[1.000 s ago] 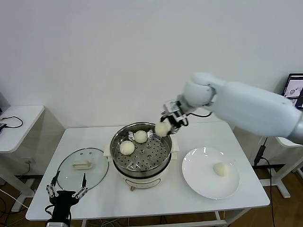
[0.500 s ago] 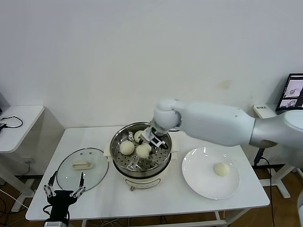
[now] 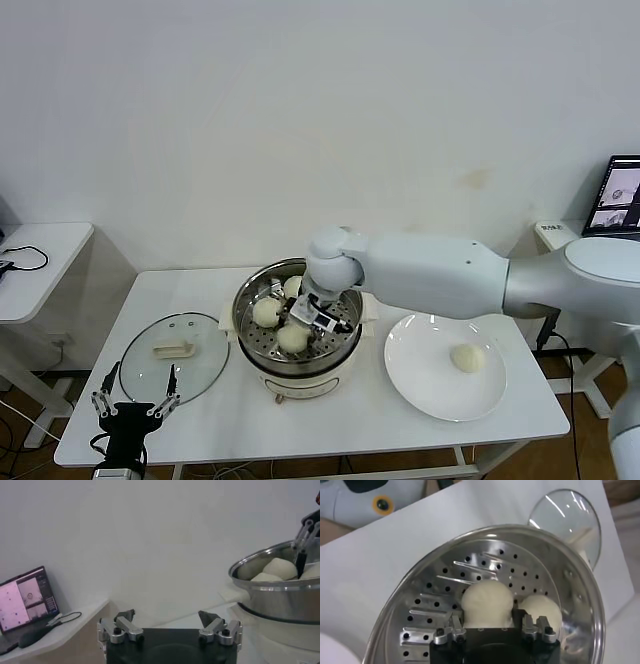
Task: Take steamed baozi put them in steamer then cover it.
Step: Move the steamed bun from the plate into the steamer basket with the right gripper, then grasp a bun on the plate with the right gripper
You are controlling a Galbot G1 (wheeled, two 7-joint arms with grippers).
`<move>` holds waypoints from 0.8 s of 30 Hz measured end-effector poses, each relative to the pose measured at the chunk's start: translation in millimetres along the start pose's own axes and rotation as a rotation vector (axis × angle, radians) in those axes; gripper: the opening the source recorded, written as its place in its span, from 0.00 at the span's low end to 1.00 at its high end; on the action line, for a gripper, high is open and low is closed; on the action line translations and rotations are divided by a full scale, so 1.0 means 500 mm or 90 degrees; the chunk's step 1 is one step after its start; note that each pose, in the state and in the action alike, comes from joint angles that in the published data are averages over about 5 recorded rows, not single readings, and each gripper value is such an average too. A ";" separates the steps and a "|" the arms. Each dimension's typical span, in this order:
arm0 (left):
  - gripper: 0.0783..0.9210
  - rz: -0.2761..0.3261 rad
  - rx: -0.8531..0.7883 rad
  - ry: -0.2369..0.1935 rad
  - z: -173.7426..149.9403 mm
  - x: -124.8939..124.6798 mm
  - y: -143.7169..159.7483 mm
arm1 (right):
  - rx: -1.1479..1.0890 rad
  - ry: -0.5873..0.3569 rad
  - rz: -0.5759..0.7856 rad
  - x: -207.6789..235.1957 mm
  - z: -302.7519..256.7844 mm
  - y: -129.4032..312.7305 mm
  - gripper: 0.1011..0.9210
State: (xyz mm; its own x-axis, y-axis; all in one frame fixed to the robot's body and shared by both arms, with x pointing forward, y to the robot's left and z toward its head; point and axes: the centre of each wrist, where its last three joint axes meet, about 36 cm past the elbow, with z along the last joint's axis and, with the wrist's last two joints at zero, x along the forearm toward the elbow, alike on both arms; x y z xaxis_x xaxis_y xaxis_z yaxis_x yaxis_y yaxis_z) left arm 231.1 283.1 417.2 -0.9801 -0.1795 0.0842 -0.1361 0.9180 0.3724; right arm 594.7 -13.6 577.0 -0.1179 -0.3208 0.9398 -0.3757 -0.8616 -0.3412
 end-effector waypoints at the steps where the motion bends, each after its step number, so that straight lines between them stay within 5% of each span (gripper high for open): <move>1: 0.88 0.000 0.000 0.000 0.000 0.000 0.000 | 0.003 -0.001 0.001 0.002 0.000 -0.001 0.78; 6: 0.88 0.001 0.000 -0.002 -0.001 -0.002 0.001 | 0.008 0.002 0.007 0.024 0.003 -0.004 0.87; 24: 0.88 0.013 -0.010 -0.013 0.000 -0.022 0.006 | -0.228 0.048 0.059 0.226 0.091 0.079 0.88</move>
State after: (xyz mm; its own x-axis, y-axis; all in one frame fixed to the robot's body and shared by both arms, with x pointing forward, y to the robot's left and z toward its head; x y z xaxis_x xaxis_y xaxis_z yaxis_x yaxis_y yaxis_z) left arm 241.4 287.9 417.6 -0.9855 -0.1535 0.0727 -0.1142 0.9157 0.3852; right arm 608.2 -101.6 668.6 -0.2295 -0.3495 0.9084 -0.6562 -0.6337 -0.4096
